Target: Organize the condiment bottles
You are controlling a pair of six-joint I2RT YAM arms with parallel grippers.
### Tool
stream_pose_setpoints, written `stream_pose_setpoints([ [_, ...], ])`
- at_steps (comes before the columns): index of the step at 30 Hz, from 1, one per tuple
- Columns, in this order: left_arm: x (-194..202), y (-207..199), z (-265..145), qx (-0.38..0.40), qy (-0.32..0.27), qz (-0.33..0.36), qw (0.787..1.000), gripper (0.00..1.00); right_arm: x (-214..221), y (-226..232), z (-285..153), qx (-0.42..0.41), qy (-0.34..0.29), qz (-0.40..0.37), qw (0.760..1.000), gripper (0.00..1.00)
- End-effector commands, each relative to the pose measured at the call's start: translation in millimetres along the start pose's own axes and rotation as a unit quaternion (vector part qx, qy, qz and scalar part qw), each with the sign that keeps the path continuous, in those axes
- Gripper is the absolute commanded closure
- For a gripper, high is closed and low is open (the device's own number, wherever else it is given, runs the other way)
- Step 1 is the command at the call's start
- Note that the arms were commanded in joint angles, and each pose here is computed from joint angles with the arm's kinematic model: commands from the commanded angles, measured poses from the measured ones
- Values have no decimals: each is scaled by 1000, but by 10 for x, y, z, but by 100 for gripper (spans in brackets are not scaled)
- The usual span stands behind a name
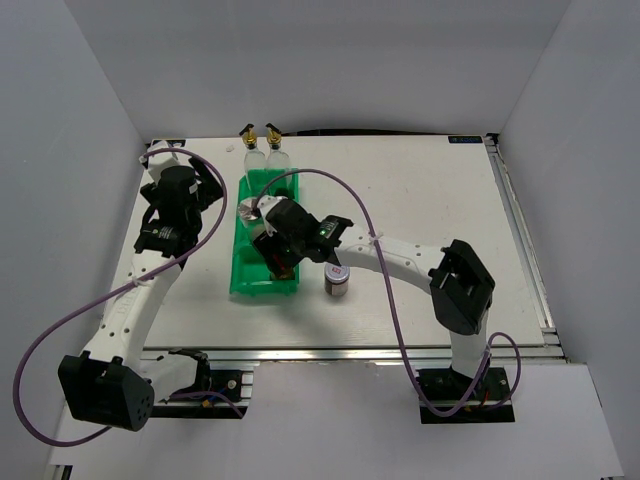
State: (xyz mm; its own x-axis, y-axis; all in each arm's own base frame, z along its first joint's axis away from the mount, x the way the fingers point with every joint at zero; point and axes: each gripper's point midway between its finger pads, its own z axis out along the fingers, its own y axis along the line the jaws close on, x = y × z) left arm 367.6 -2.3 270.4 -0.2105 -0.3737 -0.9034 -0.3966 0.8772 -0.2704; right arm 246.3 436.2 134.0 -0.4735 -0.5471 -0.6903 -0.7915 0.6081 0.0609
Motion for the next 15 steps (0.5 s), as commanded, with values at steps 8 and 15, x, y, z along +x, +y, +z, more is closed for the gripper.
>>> stream_pose_setpoints([
  [8,-382,-206,-180,50,-31,-20,998,2,-553,24,-250,2,-87,15,996,11],
  [15,-809,-447,-473,117,-68,-43,990,2,-789,-156,-826,45,-145,43,987,11],
])
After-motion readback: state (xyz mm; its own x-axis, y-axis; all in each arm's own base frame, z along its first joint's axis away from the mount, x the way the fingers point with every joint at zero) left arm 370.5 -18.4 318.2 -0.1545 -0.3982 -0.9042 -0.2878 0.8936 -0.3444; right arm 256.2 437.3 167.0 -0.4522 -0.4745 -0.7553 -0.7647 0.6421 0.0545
